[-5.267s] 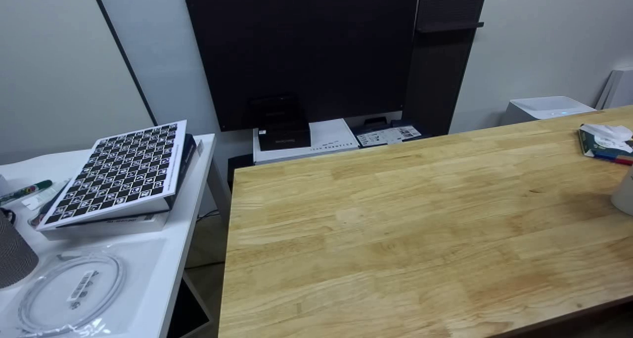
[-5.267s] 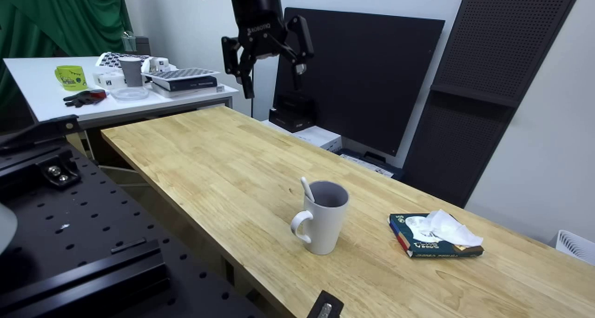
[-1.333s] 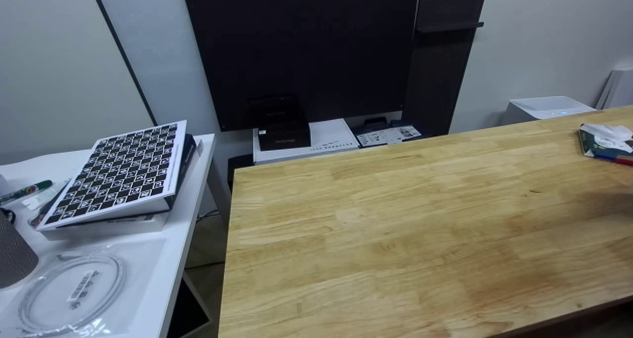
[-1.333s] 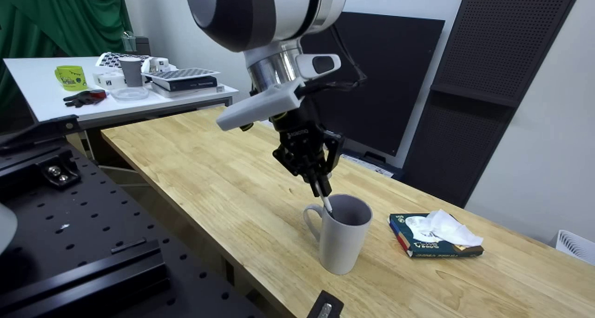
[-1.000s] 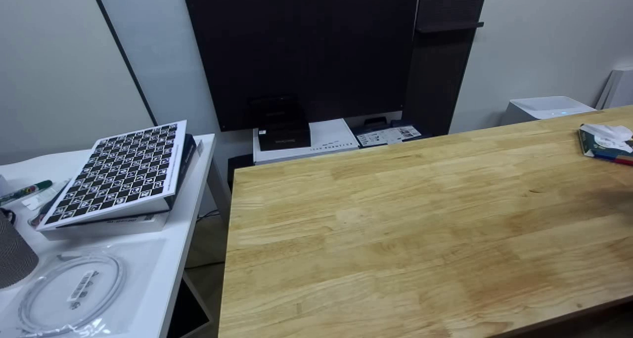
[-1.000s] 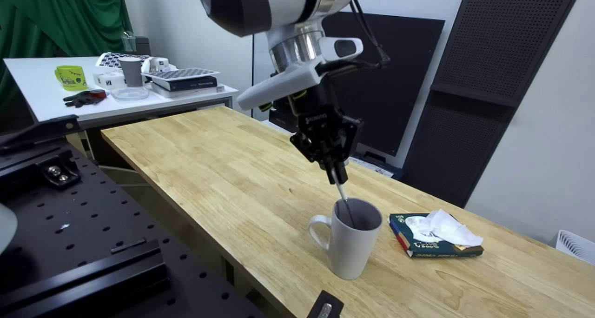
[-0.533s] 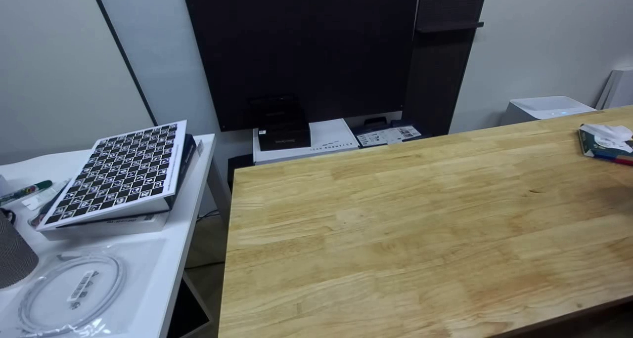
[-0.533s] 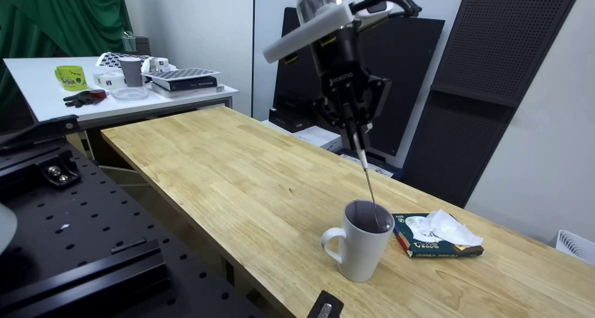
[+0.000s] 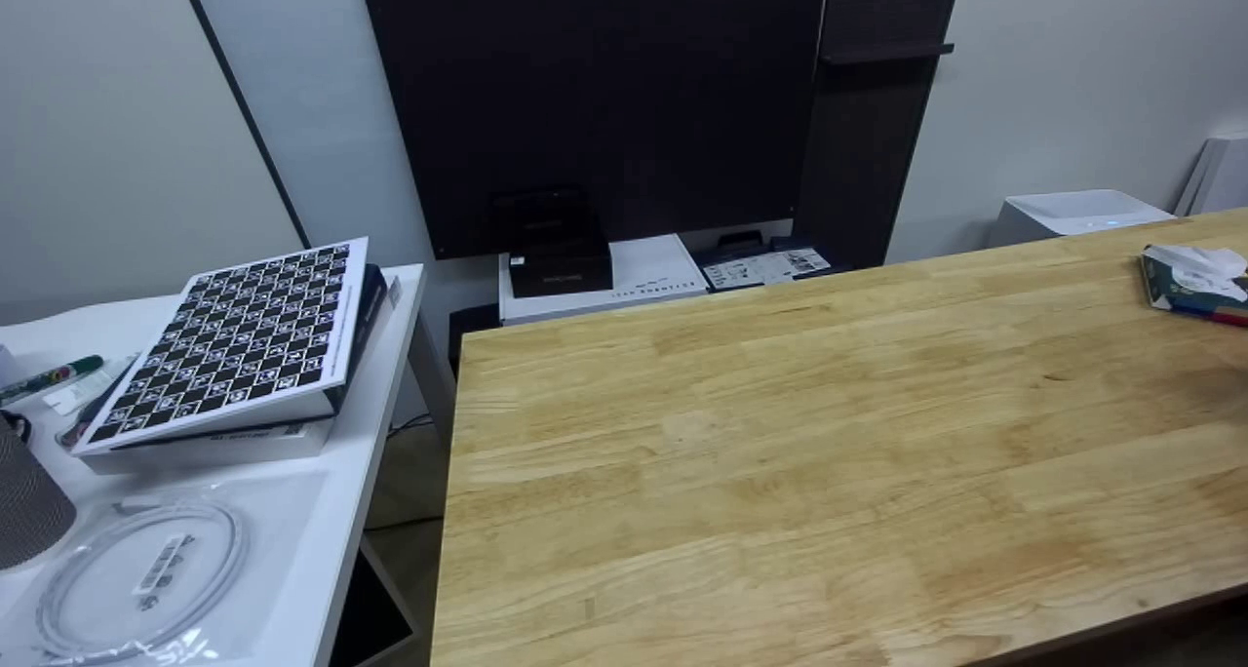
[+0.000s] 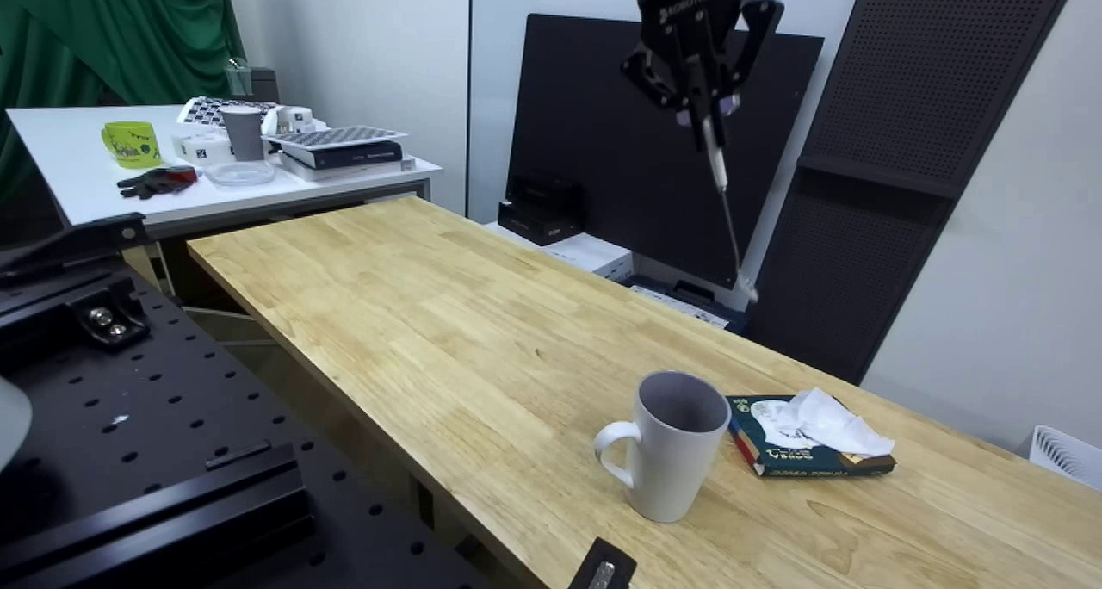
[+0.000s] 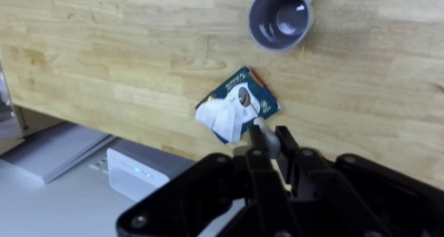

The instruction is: Remove the spoon from the mug cup

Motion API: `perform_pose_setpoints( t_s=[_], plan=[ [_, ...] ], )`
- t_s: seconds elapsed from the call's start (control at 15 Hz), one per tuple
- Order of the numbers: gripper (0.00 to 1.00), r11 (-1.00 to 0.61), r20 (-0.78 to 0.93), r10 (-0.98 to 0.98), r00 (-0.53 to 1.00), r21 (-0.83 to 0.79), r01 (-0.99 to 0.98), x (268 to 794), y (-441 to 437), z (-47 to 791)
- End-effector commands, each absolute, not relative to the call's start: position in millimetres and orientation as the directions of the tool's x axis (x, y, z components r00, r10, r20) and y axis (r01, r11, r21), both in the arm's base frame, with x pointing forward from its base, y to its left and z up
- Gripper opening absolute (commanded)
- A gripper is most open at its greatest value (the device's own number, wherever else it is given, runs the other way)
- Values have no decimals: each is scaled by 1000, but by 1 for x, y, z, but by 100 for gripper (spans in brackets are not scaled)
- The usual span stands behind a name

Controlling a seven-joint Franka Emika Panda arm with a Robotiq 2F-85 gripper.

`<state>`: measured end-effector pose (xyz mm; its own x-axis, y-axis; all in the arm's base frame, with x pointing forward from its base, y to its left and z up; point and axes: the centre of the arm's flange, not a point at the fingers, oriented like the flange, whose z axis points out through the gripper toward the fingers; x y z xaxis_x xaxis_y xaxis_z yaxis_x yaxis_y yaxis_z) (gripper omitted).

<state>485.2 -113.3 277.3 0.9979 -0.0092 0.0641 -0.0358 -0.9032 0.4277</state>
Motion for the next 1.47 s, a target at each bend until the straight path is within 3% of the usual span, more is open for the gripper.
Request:
perform_pose_setpoints(
  t_s=[0.0, 0.33, 0.6, 1.0, 1.4],
  plan=[
    [3, -884, 246, 74, 967, 465, -51, 479, -91, 320],
    [3, -884, 486, 195, 852, 463, -62, 476, -45, 323],
    [3, -920, 525, 222, 822, 391, -1, 479, -3, 295],
    [3, -941, 451, 270, 851, 310, 134, 471, 52, 231],
    [3, -910, 331, 360, 872, 331, 250, 450, 78, 151]
  ],
)
